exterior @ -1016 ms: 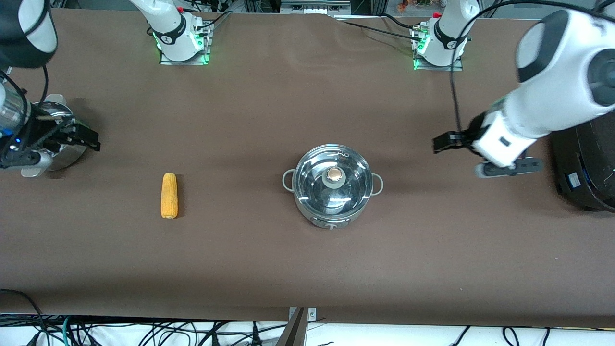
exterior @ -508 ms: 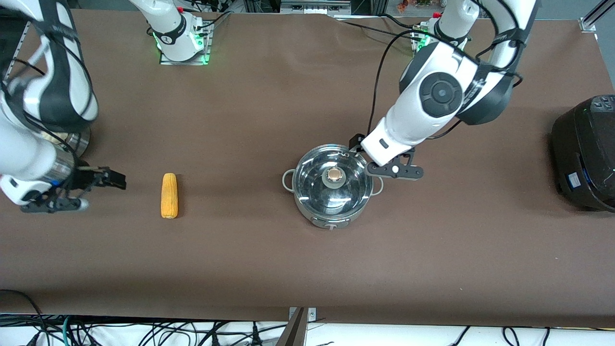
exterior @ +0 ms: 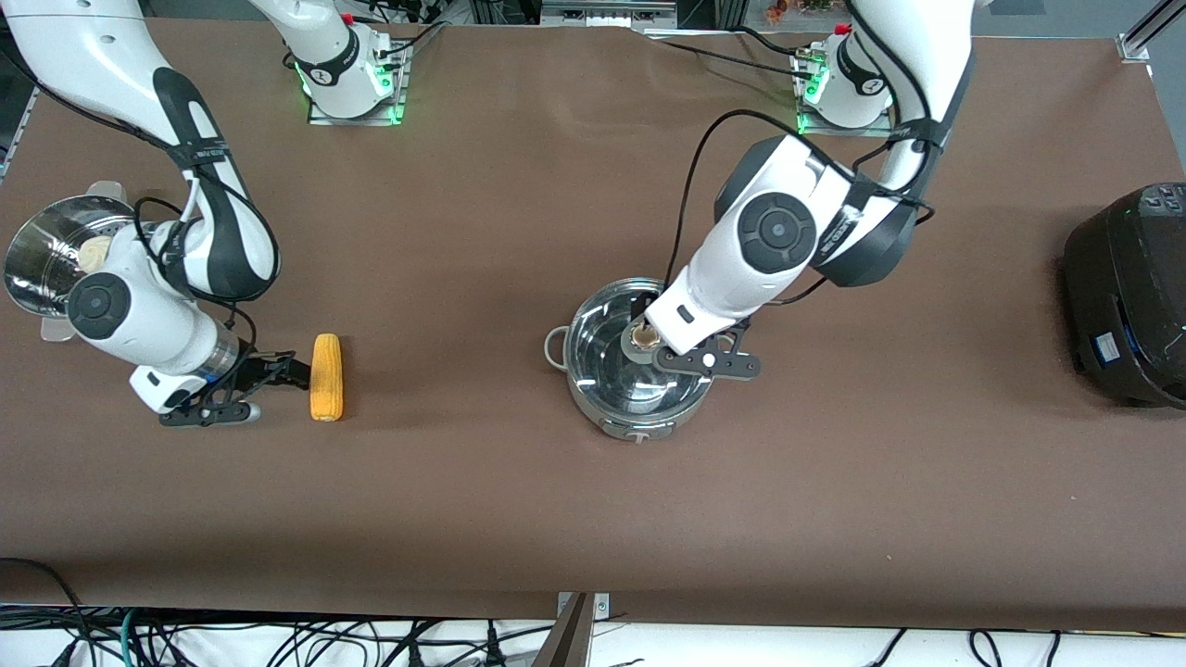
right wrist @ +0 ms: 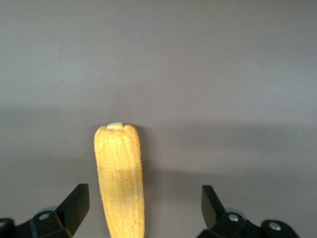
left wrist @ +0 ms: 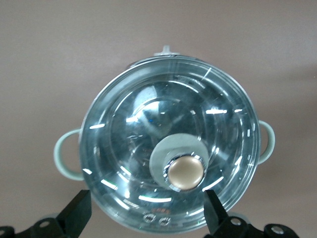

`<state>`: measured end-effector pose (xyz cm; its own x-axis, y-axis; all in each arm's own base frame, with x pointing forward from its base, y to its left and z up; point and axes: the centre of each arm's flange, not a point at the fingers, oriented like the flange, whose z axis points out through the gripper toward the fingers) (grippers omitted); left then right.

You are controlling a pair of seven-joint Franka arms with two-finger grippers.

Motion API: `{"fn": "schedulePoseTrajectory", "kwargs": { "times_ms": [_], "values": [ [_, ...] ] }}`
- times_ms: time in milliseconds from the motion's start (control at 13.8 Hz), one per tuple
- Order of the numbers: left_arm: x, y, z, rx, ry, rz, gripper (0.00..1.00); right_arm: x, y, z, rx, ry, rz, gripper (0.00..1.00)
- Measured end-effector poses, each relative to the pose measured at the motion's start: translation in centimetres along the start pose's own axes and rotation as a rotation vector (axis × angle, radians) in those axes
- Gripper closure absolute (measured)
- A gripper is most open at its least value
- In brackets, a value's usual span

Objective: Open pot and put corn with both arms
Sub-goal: 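Reach the left gripper to the lid knob while the right gripper reaches the corn, then grasp the lid knob with the left gripper while the right gripper grasps the corn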

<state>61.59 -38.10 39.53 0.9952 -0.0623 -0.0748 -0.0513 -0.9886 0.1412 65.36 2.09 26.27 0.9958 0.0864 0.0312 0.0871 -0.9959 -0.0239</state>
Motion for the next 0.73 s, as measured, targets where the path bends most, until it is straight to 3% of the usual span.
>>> {"fn": "schedulePoseTrajectory", "kwargs": {
  "times_ms": [145,725],
  "values": [
    [0.4,0.7,1.1,0.020,0.024,-0.008,0.00,-0.3,-0.8,1.0,0.008,-0.003,-0.011,0.00],
    [0.4,1.3,4.2,0.053,0.004,-0.044,0.02,-0.8,-2.1,4.3,0.021,-0.030,-0.028,0.00]
  ]
}}
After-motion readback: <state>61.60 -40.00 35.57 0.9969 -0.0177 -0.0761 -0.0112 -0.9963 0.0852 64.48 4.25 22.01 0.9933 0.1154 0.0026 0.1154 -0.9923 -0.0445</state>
